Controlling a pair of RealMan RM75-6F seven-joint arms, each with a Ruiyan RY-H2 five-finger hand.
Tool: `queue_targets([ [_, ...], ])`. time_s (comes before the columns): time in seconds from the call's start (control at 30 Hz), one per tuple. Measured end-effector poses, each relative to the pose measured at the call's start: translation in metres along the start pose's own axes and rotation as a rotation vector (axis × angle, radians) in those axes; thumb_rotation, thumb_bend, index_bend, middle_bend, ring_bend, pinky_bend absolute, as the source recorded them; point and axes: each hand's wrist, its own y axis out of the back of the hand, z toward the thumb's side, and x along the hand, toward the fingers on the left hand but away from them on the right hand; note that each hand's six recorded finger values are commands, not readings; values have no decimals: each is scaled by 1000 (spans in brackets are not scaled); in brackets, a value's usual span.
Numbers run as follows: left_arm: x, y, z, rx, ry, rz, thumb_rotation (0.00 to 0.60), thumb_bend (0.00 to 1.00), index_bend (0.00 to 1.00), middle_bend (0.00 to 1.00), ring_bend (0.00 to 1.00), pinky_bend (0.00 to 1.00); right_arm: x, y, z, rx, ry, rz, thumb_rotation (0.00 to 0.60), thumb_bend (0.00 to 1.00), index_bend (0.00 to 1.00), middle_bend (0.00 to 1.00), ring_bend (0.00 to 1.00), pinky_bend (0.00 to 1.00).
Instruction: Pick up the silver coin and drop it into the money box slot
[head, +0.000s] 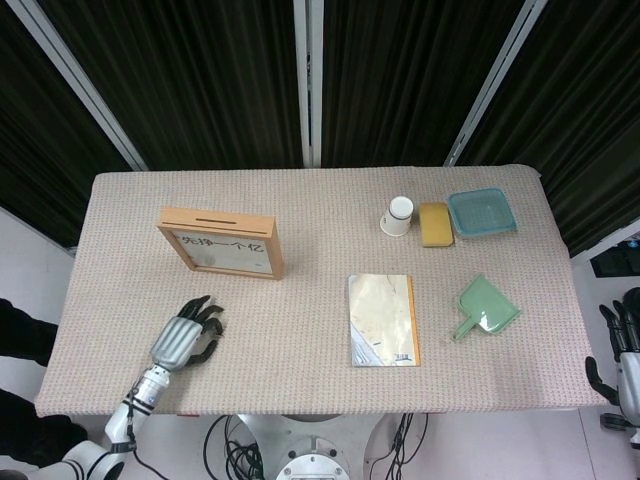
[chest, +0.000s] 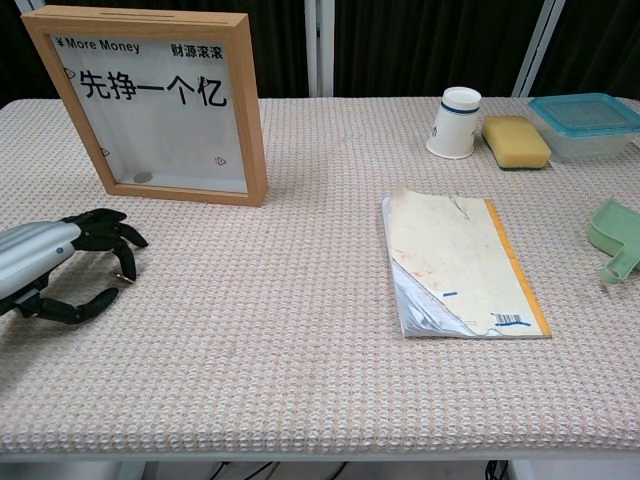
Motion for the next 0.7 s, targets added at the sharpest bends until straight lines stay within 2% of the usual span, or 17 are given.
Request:
queue_targets([
  [0.4, 8, 6, 0, -1, -12, 59, 600, 285, 463, 227, 52, 126, 1, 0, -3, 0, -2, -2, 600, 394, 0, 0, 0, 0],
  [0.7, 7, 14, -4, 24, -7, 89, 600, 311, 551, 245, 52, 137, 0, -1, -1, 1, 2, 3, 600, 399, 0, 0, 0, 0],
])
